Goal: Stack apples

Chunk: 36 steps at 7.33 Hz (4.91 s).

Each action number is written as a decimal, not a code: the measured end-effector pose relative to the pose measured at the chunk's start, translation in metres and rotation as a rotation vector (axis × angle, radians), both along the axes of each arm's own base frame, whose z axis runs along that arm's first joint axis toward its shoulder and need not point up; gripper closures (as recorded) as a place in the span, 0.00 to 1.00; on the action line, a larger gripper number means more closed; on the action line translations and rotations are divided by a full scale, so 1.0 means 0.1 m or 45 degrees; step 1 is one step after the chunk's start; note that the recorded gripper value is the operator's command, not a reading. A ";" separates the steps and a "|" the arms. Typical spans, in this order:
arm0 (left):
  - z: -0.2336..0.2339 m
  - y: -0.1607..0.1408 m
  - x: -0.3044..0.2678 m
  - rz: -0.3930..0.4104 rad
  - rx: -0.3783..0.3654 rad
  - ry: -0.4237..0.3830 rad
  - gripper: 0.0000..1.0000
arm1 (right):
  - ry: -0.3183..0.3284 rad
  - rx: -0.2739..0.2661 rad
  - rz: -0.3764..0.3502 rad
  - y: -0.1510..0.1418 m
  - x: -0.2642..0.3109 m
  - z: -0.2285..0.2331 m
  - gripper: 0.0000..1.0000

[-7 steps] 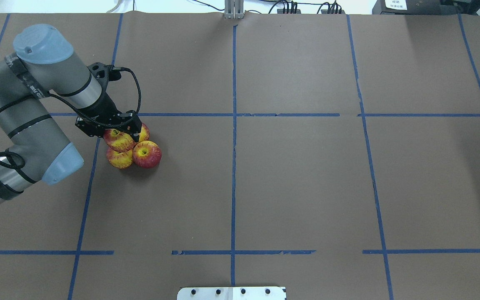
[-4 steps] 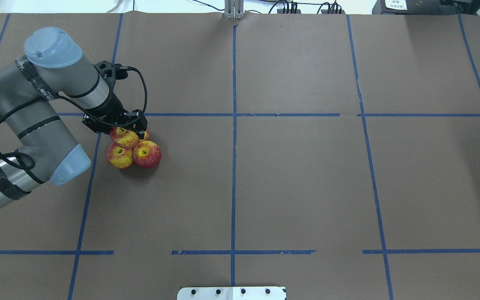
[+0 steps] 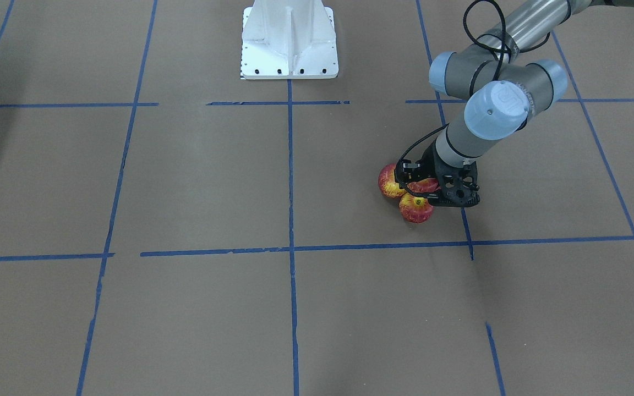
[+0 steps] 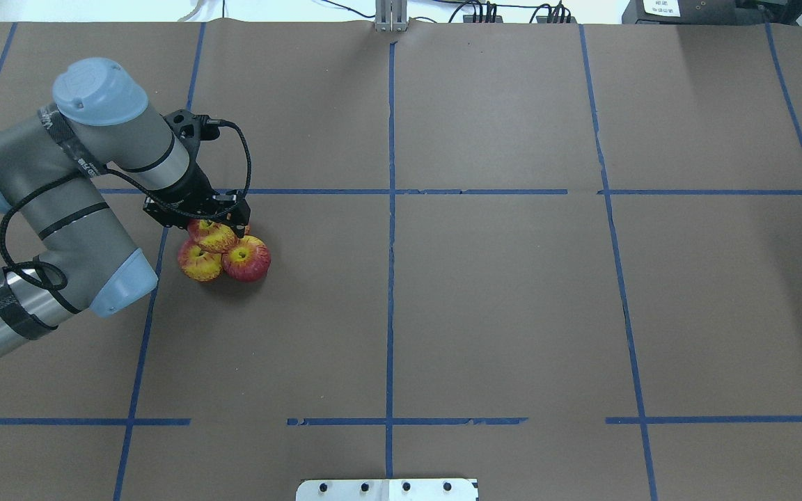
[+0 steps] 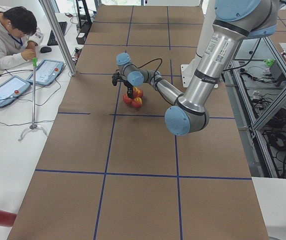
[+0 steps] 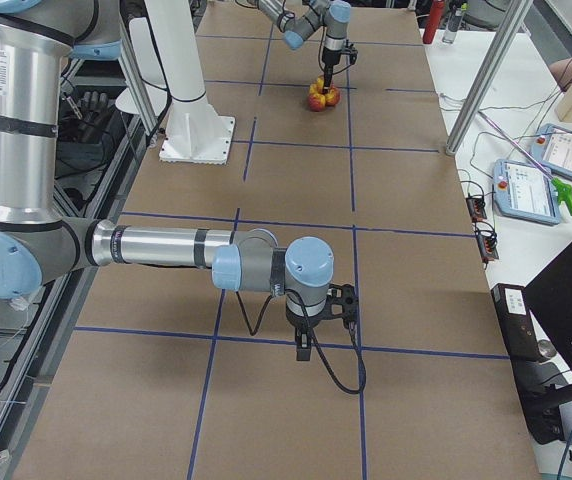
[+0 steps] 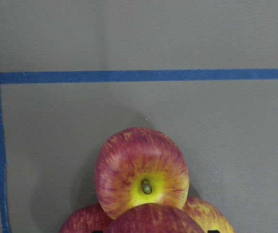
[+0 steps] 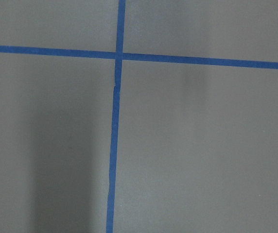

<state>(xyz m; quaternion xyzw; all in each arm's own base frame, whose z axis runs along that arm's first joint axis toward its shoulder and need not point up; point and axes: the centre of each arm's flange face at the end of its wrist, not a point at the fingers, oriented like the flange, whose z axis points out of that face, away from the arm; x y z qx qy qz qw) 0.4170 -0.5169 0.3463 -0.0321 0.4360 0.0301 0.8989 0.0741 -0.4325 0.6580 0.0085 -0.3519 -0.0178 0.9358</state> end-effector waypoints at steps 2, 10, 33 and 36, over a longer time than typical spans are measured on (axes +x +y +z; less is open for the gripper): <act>-0.02 0.03 -0.04 -0.003 0.006 0.004 1.00 | 0.000 0.000 0.000 0.00 0.00 0.00 0.00; 0.02 0.04 -0.03 0.001 0.003 0.001 0.00 | 0.000 0.000 0.000 0.00 0.00 0.00 0.00; 2.64 0.45 -5.21 0.039 0.199 -0.166 0.00 | 0.000 0.000 0.000 0.00 0.00 0.00 0.00; 2.77 0.50 -5.18 0.018 0.154 -0.105 0.00 | 0.000 0.000 0.000 0.00 0.00 0.00 0.00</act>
